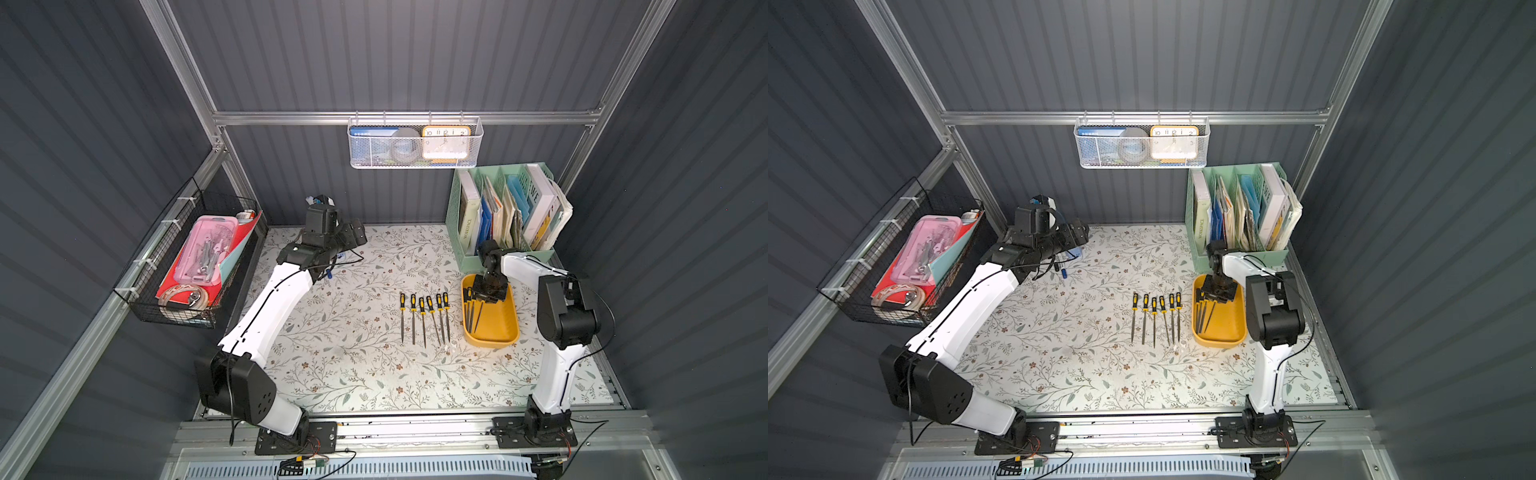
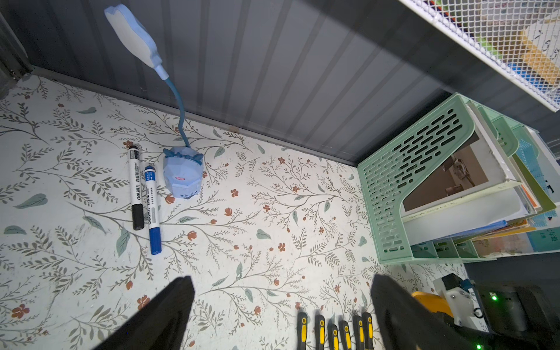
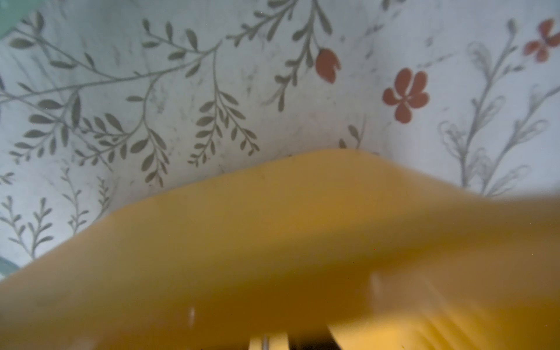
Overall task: Take the file tool out of the storage box
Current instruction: Pick up the file tool from the storage box.
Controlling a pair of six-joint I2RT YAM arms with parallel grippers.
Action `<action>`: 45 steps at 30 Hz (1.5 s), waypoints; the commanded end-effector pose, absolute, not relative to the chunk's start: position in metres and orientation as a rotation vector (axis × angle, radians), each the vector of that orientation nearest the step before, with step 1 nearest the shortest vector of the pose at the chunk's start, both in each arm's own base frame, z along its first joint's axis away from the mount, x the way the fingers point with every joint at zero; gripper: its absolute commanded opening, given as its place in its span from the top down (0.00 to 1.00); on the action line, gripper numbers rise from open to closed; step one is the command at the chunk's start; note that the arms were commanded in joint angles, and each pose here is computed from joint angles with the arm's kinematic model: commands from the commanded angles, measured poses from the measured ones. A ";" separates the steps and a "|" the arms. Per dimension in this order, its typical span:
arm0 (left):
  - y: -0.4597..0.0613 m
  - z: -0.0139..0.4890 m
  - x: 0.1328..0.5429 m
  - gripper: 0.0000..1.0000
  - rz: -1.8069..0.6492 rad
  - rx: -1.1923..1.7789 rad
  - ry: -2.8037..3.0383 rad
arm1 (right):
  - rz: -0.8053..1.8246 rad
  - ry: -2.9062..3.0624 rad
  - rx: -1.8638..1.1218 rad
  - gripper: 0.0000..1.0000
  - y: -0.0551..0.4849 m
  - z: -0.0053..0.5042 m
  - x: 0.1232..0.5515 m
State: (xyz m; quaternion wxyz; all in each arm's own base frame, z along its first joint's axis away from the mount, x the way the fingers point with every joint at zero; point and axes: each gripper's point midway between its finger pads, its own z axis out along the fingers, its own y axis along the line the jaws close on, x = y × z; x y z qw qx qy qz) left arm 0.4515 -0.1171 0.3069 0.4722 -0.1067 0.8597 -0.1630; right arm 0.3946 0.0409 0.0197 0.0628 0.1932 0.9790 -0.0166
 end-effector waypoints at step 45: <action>-0.172 0.306 0.446 0.06 -0.731 -0.031 2.117 | 0.772 2.597 0.294 1.00 0.188 0.191 0.404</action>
